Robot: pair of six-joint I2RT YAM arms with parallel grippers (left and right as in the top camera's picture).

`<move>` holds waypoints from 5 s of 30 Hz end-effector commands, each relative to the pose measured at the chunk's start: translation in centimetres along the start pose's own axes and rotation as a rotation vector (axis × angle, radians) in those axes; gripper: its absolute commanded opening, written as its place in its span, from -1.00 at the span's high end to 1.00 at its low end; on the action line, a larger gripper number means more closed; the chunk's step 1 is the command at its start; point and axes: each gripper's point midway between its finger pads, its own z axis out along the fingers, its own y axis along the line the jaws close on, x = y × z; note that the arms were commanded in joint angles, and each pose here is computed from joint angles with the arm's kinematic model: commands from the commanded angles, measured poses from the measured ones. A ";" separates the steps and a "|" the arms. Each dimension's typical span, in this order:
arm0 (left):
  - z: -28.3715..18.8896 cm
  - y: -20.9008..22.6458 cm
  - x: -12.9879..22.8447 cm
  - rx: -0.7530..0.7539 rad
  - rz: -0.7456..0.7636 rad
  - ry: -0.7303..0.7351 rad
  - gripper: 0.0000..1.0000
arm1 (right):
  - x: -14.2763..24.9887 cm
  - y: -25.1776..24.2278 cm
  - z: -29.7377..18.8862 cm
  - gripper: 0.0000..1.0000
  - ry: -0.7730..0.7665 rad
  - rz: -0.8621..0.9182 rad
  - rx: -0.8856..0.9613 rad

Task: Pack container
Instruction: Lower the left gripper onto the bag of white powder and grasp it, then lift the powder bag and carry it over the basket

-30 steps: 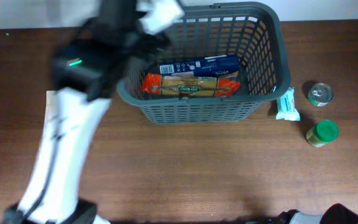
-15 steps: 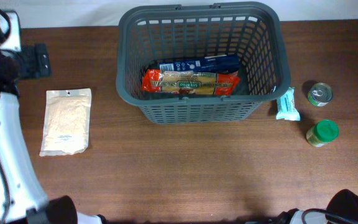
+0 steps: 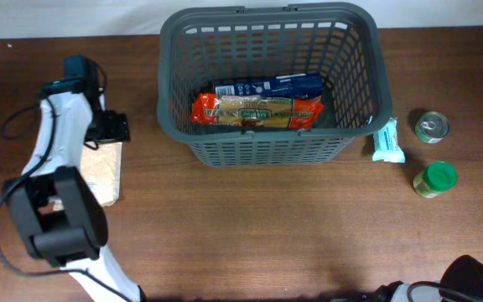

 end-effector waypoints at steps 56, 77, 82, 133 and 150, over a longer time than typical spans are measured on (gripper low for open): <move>10.4 -2.8 4.7 0.090 -0.013 0.199 -0.96 | 0.0 -0.4 -0.3 -0.98 -0.009 0.014 0.013; 13.2 -2.9 6.7 0.154 -0.030 0.195 -0.32 | -0.1 -0.6 -0.3 -0.98 -0.010 0.015 0.022; 13.2 -2.9 6.7 0.154 -0.027 0.195 0.78 | -0.1 -0.6 -0.3 -0.98 -0.011 0.015 0.022; -37.5 -26.5 -2.3 0.062 1.386 -1.130 0.97 | 0.3 0.3 -0.3 -0.97 0.010 0.014 -0.031; -21.5 -38.4 0.2 0.205 1.585 -0.759 0.90 | 0.4 0.6 -0.3 -0.98 0.015 0.014 -0.045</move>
